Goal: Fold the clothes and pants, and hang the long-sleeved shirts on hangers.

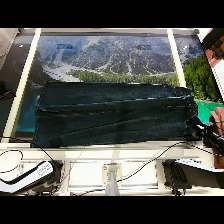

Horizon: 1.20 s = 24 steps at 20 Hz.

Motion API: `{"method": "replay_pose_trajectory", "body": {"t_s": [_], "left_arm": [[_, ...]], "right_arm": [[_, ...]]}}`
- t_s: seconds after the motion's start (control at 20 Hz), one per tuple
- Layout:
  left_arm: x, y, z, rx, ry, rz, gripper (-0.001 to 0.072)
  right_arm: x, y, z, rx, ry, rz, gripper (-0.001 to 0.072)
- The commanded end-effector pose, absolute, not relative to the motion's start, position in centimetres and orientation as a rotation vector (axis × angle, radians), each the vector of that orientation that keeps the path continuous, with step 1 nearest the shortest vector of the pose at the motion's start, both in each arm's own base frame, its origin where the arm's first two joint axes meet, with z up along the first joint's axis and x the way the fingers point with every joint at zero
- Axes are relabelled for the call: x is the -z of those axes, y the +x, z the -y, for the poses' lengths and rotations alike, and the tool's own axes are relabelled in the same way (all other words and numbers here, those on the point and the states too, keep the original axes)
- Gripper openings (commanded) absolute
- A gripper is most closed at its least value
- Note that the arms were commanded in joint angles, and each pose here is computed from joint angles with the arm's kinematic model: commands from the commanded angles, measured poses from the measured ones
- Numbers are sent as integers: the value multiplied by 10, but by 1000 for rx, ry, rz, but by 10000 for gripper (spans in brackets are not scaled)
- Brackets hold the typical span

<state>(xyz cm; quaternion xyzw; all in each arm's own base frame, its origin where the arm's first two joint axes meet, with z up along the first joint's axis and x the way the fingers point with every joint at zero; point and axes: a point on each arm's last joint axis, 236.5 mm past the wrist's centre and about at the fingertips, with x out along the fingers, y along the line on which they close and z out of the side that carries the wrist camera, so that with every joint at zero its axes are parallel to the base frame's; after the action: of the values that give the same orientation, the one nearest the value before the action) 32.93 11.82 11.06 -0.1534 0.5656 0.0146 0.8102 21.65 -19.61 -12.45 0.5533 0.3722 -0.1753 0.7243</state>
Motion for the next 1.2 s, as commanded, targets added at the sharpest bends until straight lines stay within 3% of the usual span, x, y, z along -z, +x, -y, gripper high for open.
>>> {"method": "replay_pose_trajectory", "body": {"t_s": [0.0,0.05,0.1,0.2,0.3,0.4,0.6,0.95,1.15], "left_arm": [[-116,339,-100,39,-388,-1176,339],[-115,341,-96,56,-405,-1171,523],[-112,340,-96,46,-427,-1180,539],[-100,333,-100,-11,-479,-1215,518],[-88,323,-101,-50,-487,-1228,411],[-65,305,-96,-87,-517,-1255,411],[26,219,-88,-269,-562,-1489,426],[53,149,-110,-589,-785,-1381,433],[54,123,-122,-650,-926,-1361,434]], "right_arm": [[127,224,202,408,1187,-808,127],[127,224,202,405,1187,-810,55],[127,224,202,405,1187,-810,47],[126,224,199,394,1193,-811,47],[123,226,194,366,1204,-814,46],[124,226,196,379,1200,-810,46],[125,225,198,386,1197,-810,46],[124,226,196,376,1202,-811,46],[124,226,196,376,1202,-811,46]]}}
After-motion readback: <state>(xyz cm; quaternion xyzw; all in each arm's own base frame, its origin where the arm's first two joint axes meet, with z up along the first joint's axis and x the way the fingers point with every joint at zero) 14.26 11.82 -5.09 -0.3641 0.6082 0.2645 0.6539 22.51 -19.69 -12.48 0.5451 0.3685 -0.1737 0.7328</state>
